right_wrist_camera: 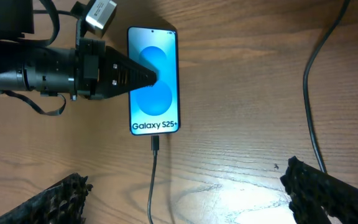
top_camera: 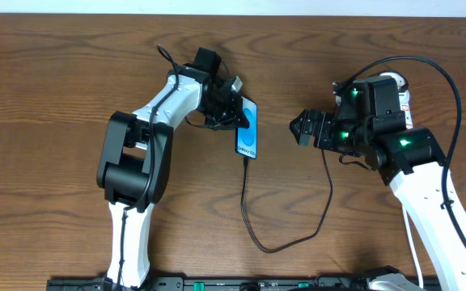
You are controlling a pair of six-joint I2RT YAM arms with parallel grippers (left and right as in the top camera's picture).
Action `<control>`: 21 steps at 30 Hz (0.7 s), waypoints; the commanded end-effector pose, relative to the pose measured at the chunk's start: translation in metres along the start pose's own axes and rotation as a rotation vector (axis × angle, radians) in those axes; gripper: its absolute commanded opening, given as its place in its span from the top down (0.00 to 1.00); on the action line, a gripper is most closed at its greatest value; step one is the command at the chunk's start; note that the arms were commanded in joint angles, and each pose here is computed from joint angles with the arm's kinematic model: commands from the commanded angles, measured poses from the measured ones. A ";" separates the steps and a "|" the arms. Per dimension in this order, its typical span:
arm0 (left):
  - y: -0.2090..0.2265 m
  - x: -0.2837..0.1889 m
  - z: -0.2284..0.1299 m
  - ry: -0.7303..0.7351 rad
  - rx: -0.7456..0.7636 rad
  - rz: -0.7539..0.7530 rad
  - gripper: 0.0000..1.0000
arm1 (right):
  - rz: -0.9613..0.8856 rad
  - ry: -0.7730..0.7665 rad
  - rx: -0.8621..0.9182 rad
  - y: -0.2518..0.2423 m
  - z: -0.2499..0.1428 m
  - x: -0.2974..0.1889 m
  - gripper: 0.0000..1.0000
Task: Plug charger to phone and switch on socket
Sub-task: 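Lower the phone flat onto the table with the left gripper and release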
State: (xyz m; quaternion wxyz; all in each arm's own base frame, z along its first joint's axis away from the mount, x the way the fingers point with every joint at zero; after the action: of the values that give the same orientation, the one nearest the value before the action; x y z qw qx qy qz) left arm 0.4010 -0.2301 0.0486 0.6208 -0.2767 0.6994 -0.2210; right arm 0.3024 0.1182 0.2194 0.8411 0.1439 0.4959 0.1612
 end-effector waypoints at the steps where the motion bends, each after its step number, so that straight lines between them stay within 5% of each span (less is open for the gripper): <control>1: 0.020 0.015 0.000 0.026 -0.036 0.042 0.86 | -0.005 -0.013 -0.012 0.000 0.004 -0.003 0.01; 14: 0.045 0.014 0.002 -0.007 -0.060 0.199 0.65 | -0.009 -0.004 -0.009 -0.001 0.002 -0.003 0.01; 21: 0.064 0.008 0.002 -0.034 -0.075 0.334 0.43 | -0.013 -0.001 -0.008 -0.002 0.001 -0.003 0.01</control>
State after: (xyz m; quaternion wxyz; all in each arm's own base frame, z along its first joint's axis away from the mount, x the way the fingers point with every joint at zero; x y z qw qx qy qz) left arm 0.3978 -0.2176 0.0370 0.6292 -0.2470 0.7179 -0.1665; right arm 0.3001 0.1175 0.2177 0.8380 0.1434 0.5018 0.1591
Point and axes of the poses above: each gripper's point midway between its finger pads, its own x axis out along the fingers, its own y axis along the line the jaws close on, z = x × y, the point moved 3 cm from there along -x, back along the fingers, and after that the axes turned 9 degrees about -x, right-handed, at the moved point
